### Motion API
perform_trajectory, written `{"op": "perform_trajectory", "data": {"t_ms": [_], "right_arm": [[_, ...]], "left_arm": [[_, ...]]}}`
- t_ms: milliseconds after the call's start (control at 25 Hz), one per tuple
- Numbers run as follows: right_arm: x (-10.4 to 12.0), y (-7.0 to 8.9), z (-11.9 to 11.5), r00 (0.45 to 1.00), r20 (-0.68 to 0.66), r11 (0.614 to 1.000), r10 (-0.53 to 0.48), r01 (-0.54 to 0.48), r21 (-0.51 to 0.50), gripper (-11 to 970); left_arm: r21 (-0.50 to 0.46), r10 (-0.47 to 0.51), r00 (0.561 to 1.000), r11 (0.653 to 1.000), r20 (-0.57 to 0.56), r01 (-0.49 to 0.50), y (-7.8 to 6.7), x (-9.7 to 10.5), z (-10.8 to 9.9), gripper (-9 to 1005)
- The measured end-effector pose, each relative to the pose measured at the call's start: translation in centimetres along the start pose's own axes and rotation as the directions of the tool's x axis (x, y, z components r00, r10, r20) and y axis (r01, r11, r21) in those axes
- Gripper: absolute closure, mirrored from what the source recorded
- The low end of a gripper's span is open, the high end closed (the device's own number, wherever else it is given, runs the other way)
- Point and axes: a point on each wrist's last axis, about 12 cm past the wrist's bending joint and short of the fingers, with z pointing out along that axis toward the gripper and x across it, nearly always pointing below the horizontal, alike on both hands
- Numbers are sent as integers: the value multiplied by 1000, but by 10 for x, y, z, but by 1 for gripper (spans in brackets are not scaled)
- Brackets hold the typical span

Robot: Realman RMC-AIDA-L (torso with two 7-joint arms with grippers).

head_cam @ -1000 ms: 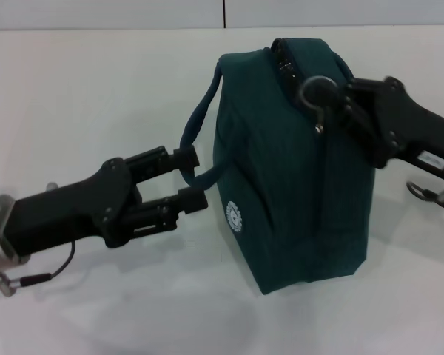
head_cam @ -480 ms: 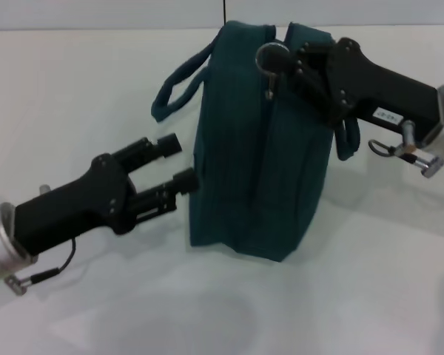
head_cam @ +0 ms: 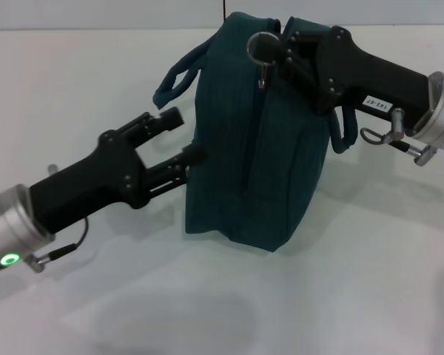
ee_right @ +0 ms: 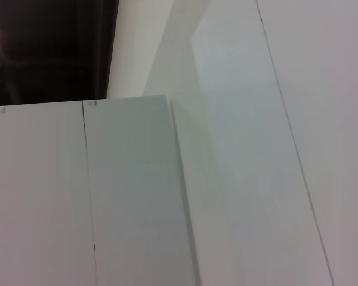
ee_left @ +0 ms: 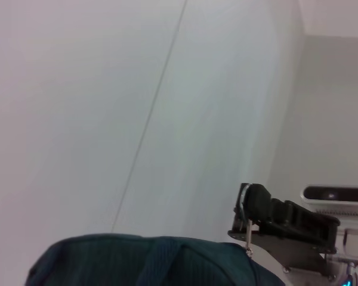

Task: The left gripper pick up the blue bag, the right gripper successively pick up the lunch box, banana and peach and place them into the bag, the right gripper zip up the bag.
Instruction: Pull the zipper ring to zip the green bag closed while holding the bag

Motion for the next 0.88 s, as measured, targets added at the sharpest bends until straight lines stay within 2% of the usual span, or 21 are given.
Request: {"op": "perform_trajectory", "data": {"t_ms": [360,440,760,880], "right_arm": [[0,-2,1,1000,-4,1000,-3,3,7,895],[0,-2,2,1000,-4,1000,-3,3,7,894],[1,-1,0,1000,-2,1000,0,1,9,889],[1,-1,-1,1000,-3,1000,0,0,10,888]], "left_arm": [[-3,-22,998,1000,-58,22,11,7,33,239],[-4,-20,998,1000,-53,20,12,6,34,239],[5,6,999,1000,-50,-5,13,3,37,396],[17,8,998,1000,-59,-7,13,3,39,520]]}}
